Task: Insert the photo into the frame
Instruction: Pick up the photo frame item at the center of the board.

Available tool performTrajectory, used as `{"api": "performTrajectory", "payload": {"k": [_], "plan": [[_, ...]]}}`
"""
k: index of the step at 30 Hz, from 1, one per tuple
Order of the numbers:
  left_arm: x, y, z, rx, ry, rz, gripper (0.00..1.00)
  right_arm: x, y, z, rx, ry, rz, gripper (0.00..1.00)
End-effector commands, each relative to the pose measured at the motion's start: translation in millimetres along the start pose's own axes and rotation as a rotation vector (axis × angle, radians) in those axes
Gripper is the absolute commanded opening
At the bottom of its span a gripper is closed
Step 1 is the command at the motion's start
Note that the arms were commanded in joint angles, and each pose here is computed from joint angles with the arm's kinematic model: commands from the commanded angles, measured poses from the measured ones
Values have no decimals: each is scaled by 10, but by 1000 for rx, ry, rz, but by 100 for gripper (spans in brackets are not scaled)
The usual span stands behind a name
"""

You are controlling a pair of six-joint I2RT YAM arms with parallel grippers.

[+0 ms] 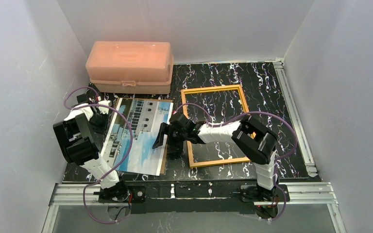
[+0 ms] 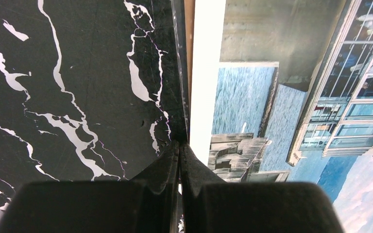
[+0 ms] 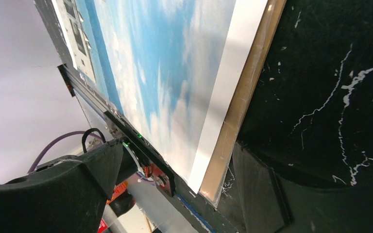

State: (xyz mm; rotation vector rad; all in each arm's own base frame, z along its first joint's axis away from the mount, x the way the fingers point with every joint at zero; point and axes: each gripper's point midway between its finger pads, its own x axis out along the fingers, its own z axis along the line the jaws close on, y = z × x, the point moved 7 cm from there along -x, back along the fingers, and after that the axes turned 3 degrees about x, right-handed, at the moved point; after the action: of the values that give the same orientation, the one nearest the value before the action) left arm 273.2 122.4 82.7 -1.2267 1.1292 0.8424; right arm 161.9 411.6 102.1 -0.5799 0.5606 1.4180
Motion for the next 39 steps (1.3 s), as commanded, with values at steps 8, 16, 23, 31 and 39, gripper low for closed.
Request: {"api": "performTrajectory", "payload": {"k": [8,16,23,31,39], "plan": [[242,222,-246,-17,166,95,0,-385,-122,598,-15,-277,-85,89],[239,235,-255,-14,173,100,0,-424,-128,647,-3,-323,-88,89],[239,237,-260,-12,178,102,0,-281,-114,642,16,-408,-42,88],[230,245,-270,-15,185,109,0,-130,-143,631,18,-453,-33,86],[150,225,-250,-8,169,109,0,-286,-147,597,28,-502,-52,71]]}}
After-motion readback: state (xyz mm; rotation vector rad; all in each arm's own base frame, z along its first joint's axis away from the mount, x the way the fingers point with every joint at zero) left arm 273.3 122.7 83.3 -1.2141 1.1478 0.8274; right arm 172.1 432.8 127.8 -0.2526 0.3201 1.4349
